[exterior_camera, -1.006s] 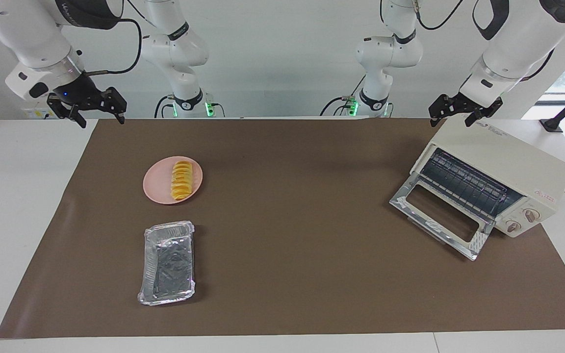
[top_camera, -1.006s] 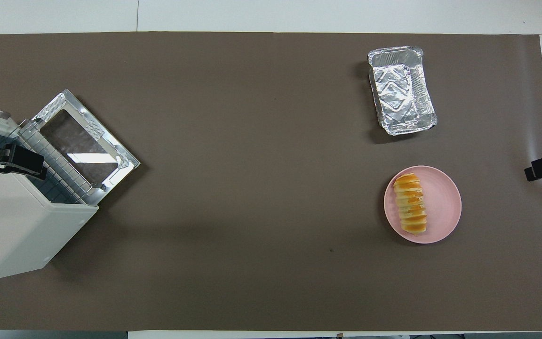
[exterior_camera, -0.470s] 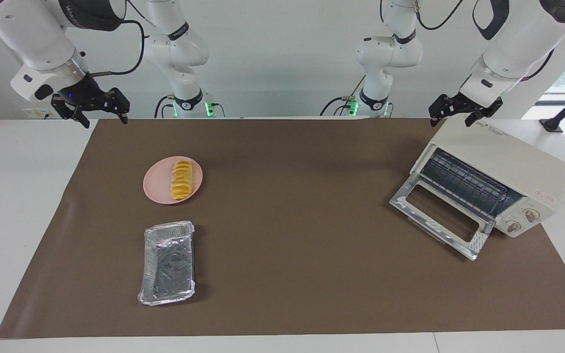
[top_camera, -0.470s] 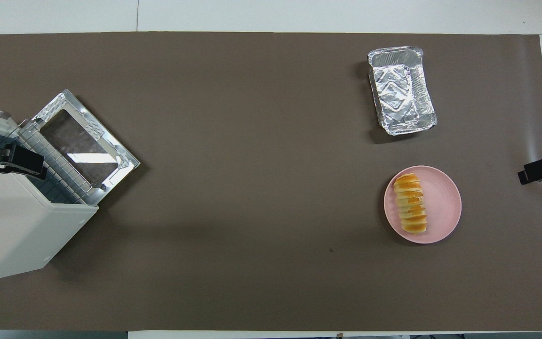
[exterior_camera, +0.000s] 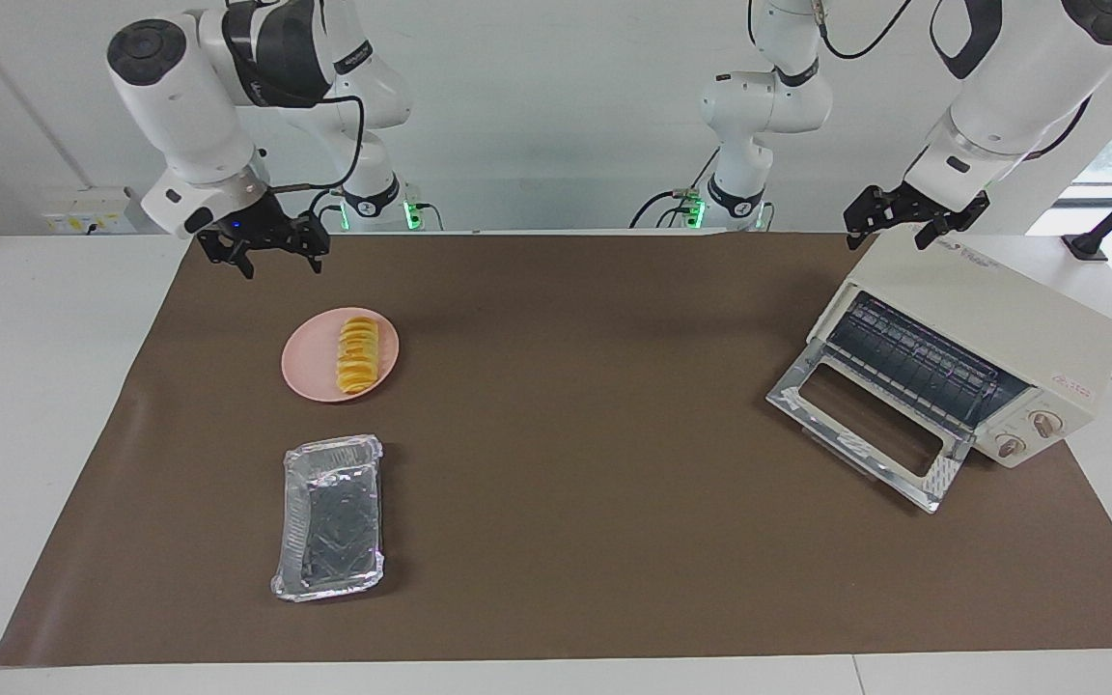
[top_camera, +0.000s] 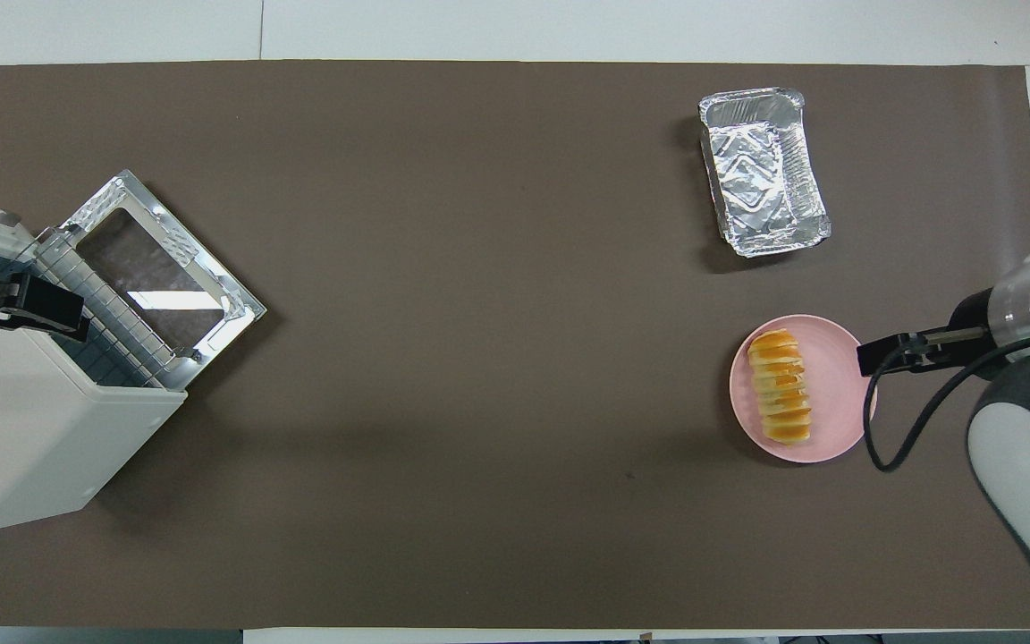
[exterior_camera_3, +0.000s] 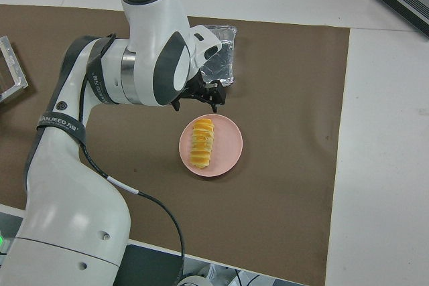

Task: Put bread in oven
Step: 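Reach the right gripper down to the bread slices on the pink plate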

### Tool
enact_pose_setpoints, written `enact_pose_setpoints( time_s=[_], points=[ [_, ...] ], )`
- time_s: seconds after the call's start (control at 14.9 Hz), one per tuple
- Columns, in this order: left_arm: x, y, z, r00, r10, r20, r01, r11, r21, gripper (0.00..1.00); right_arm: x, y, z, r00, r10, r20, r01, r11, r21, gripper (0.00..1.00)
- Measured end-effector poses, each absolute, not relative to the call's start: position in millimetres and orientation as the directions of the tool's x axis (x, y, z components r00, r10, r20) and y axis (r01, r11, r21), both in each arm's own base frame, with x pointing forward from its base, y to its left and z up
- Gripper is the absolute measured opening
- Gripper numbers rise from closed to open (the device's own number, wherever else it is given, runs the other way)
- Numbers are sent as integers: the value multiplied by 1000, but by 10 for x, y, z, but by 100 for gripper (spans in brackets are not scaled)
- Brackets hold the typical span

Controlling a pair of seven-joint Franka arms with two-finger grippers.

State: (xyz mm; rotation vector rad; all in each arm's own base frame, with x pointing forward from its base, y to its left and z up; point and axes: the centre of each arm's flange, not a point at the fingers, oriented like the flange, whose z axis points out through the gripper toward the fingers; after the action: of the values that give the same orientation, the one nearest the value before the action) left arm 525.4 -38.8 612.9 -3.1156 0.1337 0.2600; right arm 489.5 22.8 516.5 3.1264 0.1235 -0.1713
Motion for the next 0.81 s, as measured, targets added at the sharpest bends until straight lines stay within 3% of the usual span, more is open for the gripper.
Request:
enact_pose_setpoints(
  time_s=[0.81],
  points=[
    [5254,-388,6129,983,-84,-166,-86,-996,-5,100,4657,499,3367,991,133,0,133,-991,5,100]
  ],
)
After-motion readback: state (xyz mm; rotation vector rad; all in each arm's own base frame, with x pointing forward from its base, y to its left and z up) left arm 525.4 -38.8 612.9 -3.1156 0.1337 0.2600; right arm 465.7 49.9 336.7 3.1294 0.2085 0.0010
